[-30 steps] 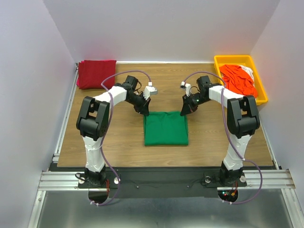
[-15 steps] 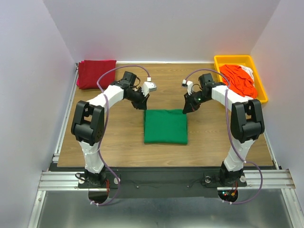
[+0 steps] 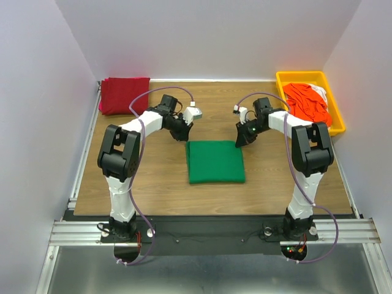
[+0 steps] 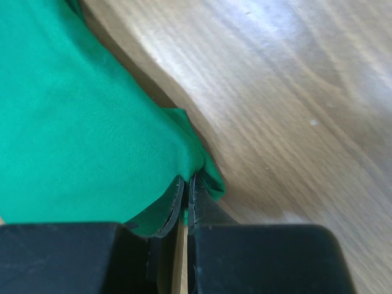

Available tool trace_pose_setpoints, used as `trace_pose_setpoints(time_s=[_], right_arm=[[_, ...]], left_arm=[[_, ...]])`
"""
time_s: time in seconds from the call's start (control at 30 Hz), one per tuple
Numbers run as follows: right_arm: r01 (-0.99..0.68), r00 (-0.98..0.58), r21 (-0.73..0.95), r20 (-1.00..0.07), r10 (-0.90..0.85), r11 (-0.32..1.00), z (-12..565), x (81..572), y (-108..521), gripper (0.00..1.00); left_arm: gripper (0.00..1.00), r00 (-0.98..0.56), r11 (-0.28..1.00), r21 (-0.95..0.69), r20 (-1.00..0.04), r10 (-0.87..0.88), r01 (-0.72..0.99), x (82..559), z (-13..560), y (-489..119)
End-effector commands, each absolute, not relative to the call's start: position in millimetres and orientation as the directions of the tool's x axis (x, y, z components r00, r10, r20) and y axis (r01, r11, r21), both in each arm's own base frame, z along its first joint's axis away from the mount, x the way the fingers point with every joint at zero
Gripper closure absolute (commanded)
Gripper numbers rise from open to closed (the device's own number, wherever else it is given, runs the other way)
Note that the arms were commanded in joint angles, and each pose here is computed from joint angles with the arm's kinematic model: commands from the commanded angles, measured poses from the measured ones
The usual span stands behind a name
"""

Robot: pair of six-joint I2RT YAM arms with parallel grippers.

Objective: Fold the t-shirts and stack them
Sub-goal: Fold the tshirt

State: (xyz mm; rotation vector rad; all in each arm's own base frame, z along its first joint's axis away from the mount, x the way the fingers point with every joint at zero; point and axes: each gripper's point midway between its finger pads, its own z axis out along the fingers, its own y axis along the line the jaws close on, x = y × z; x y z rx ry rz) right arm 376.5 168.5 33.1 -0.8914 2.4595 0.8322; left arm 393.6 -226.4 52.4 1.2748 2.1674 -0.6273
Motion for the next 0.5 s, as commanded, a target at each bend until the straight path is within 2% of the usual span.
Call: trace_pose_setpoints(time_s=[0.0, 0.07, 0.27, 0.47], right_arm=[[-0.694, -0.687, 0.359, -0.591, -0.424, 0.624, 43, 399, 171, 0.99], [-0.693, -0.689, 0.366, -0.589, -0.422, 0.621, 43, 397, 171, 0.99], [-0.696, -0.685, 0.371, -0.599, -0.415, 0.615, 51, 391, 172, 1.00], [-0.699, -0.680, 0.368, -0.608, -0.411, 0.613, 56, 391, 173, 0.99]], left_arm=[[0.72, -0.371, 0.413, -0.128, -0.718, 0.589, 0.902, 395, 76, -236], [0.63, -0.363, 0.399, -0.140, -0.740, 0.566, 0.906, 391, 87, -240], [0.56, -0.378, 0.398, -0.177, -0.771, 0.512, 0.900, 388, 110, -248], [0.55, -0.419, 0.371, -0.249, -0.755, 0.504, 0.895, 384, 103, -255]])
